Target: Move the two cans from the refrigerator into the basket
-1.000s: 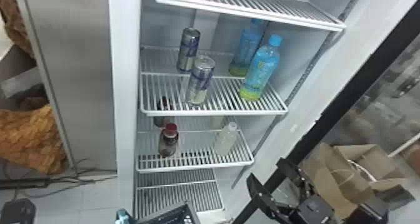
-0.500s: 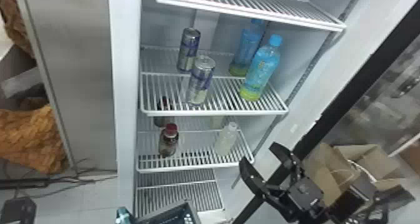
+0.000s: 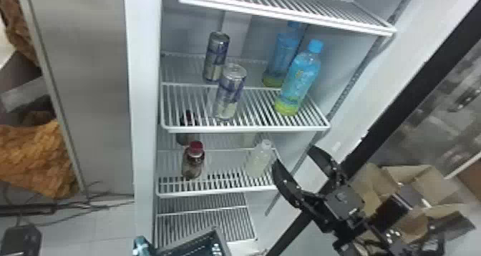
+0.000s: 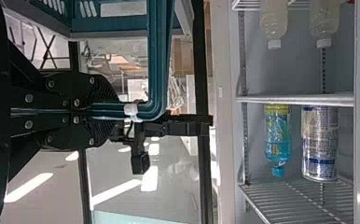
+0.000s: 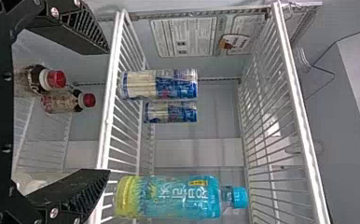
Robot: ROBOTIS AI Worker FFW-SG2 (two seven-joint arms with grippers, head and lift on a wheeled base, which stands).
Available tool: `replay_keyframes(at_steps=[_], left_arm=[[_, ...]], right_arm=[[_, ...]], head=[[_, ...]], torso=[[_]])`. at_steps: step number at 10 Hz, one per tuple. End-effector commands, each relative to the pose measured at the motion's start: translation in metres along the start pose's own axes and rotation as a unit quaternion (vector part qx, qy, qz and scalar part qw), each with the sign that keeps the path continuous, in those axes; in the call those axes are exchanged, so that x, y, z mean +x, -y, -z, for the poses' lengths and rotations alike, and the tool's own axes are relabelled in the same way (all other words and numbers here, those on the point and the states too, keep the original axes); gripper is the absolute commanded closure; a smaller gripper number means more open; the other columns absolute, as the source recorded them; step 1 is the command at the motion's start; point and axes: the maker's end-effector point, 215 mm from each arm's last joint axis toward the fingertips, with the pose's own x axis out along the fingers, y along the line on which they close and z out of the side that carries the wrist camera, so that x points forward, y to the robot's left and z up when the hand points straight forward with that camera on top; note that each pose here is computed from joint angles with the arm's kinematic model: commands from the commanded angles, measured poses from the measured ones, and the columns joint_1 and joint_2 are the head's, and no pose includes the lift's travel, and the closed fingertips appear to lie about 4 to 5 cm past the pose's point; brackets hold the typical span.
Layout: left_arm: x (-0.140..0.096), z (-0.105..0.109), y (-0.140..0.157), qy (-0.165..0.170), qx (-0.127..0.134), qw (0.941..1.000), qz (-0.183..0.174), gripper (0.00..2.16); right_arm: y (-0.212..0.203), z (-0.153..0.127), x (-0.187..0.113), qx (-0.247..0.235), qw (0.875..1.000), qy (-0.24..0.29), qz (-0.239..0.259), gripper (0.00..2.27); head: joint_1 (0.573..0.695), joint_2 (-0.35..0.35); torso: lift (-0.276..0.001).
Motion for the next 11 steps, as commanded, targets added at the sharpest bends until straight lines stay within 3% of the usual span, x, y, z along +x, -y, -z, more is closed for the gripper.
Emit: replay_keyframes(at_steps=[1, 11], left_arm=[[0.001, 0.002, 0.001, -0.003, -0.001, 1.0000, 0.000, 1.20], [0.000, 0.000, 0.000, -0.003, 0.001, 1.0000, -0.001, 1.20]], right_arm=[[0.000, -0.003, 0.012, -0.004, 1.000, 0.004, -0.002, 0.14], [-0.026, -0.005, 0.091, 0.011, 0.999, 0.001, -0.037, 0.13]], head=[[0.695, -0.350], [0.695, -0.342]], torso=[[-0.035], [-0.035]])
